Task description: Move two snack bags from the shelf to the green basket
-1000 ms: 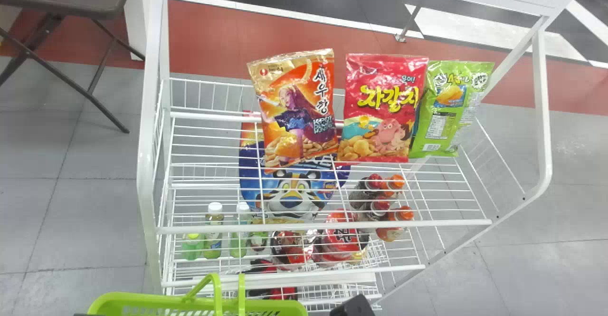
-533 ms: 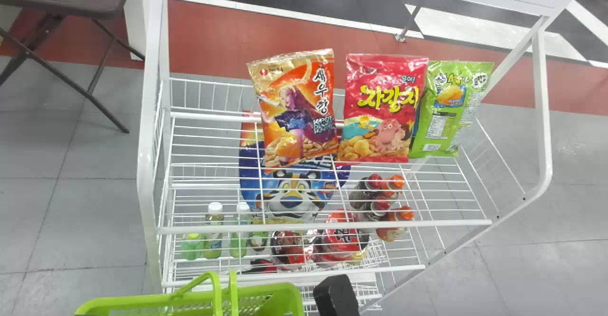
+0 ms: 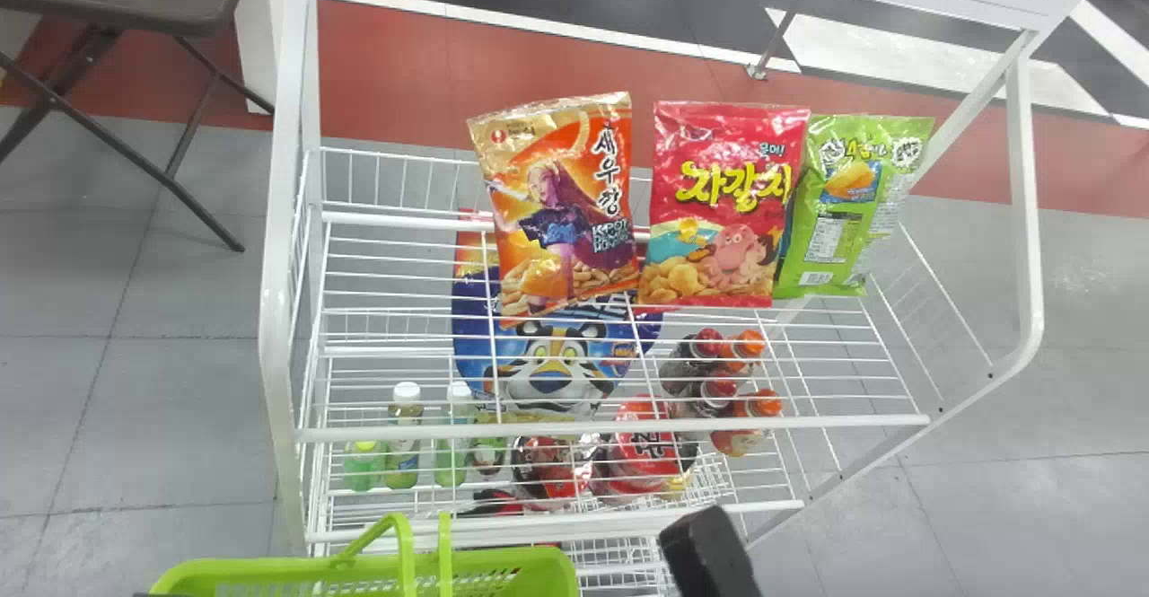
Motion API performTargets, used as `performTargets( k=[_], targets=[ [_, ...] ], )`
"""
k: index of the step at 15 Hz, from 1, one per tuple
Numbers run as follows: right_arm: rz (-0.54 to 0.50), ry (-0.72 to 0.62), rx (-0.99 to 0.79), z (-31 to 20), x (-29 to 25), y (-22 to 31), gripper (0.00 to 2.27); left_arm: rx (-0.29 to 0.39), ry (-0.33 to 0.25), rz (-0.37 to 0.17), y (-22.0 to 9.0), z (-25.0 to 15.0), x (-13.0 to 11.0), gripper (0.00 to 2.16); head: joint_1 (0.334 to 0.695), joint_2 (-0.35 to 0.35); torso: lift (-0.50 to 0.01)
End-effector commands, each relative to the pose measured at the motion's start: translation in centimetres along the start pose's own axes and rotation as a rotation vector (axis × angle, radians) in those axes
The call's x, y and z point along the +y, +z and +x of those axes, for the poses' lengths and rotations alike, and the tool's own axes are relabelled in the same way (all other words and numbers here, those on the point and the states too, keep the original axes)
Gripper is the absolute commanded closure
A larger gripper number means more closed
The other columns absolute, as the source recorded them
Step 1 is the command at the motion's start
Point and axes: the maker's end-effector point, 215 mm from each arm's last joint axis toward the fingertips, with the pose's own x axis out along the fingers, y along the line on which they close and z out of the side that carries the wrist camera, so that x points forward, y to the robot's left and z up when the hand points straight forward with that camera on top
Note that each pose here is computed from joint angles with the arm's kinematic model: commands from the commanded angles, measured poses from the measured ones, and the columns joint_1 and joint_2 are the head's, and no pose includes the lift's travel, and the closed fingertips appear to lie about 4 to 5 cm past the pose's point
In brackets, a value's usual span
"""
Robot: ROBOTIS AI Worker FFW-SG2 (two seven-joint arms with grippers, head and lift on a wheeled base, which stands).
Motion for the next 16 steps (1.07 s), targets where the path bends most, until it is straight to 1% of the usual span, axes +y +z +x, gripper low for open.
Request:
performTargets(
  k=[1, 3, 5, 8, 11, 15, 16],
  targets=[
    [-0.017, -0.032, -0.141, -1.5, -0.5, 4.6, 0.08, 0.000, 0.000, -0.001, 0.0, 0.0, 0.1, 2.12, 0.695, -0.350, -0.017],
    [-0.077, -0.076, -0.345, -2.9, -0.9, 11.2, 0.12, 0.001, -0.001, 0.002, 0.0, 0.1, 0.0, 2.12, 0.695, -0.350, -0.017],
    [-0.180, -0.111, -0.593, -5.5, -0.2, 18.0, 0.12, 0.006, 0.004, 0.003, -0.2, 0.3, 0.0, 2.12, 0.695, -0.350, -0.017],
    [-0.286, -0.219, -0.947, -10.4, -0.7, 25.7, 0.13, 0.011, 0.005, 0.005, -0.3, 0.5, -0.1, 2.12, 0.695, -0.350, -0.017],
    [-0.270, -0.292, -1.044, -10.5, -3.4, 28.5, 0.12, 0.015, 0.008, 0.000, -0.5, 0.6, 0.0, 2.12, 0.695, -0.350, -0.017],
    [-0.247, -0.357, -1.057, -9.2, -7.2, 31.4, 0.12, 0.034, 0.019, -0.001, -1.0, 0.8, 0.2, 2.12, 0.695, -0.350, -0.017],
    [-0.243, -0.387, -1.061, -9.2, -8.3, 32.1, 0.12, 0.050, 0.028, 0.006, -1.2, 1.1, 0.4, 2.12, 0.695, -0.350, -0.017]
  ],
)
